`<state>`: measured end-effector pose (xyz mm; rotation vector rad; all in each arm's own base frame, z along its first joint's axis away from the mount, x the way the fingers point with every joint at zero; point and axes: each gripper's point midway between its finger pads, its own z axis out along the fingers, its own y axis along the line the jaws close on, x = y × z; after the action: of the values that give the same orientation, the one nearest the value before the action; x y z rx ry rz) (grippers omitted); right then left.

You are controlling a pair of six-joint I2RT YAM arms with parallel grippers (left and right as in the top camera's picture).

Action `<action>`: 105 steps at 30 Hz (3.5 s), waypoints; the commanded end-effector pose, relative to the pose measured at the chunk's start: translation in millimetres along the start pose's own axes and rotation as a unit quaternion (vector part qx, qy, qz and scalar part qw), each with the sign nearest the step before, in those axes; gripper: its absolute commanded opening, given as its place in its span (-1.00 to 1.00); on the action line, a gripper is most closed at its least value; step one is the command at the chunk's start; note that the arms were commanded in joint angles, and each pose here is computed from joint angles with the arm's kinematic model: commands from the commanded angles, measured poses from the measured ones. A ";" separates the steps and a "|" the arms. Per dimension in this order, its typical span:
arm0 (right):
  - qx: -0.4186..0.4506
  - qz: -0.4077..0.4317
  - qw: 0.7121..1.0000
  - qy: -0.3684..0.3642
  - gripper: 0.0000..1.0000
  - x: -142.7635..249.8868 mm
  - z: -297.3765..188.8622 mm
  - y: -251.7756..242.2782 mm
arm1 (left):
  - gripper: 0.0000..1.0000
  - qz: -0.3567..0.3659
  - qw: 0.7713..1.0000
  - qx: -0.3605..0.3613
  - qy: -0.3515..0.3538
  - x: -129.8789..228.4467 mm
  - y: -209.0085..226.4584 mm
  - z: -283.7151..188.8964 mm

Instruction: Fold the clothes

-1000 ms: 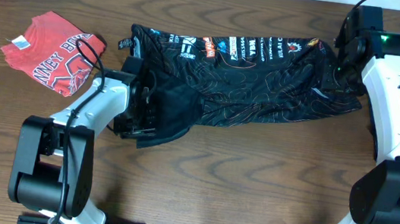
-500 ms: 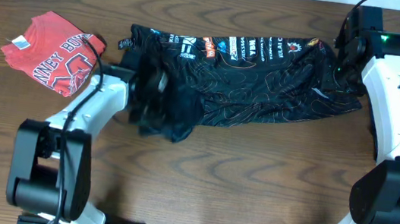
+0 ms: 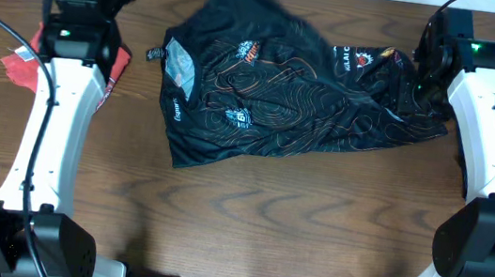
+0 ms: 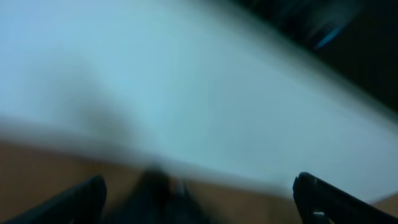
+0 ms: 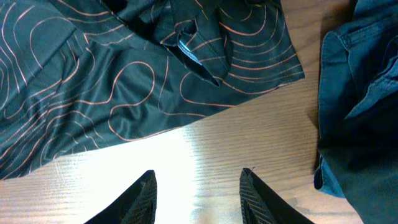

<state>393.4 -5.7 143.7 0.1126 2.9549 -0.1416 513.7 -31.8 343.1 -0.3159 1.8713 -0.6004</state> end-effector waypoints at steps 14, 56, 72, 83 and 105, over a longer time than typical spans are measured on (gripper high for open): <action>0.001 0.006 1.000 0.003 -0.17 4.5 -4.1 -4.0 | 0.99 -0.091 0.831 -0.302 0.459 270.0 149.5 -89.3; 0.007 0.017 0.998 0.055 -0.14 30.7 8.3 -15.0 | -0.88 -0.026 0.887 -0.164 0.432 278.7 87.4 -118.3; -0.173 -0.177 0.967 -0.057 0.36 17.6 70.3 100.5 | -0.88 -0.061 0.862 -0.209 0.457 283.9 95.4 -171.0; -0.121 -0.224 0.966 -0.046 0.28 35.7 108.6 119.2 | -0.89 -0.061 0.862 -0.209 0.457 284.2 95.5 -171.2; 0.076 -0.007 0.946 -0.315 -0.98 -137.8 3.6 33.7 | -0.88 -0.062 0.860 -0.210 0.460 285.1 95.5 -172.7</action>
<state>481.0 70.6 65.9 -0.2786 2.5657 -0.1366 257.3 -47.8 117.6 -0.4913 2.9293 -0.4609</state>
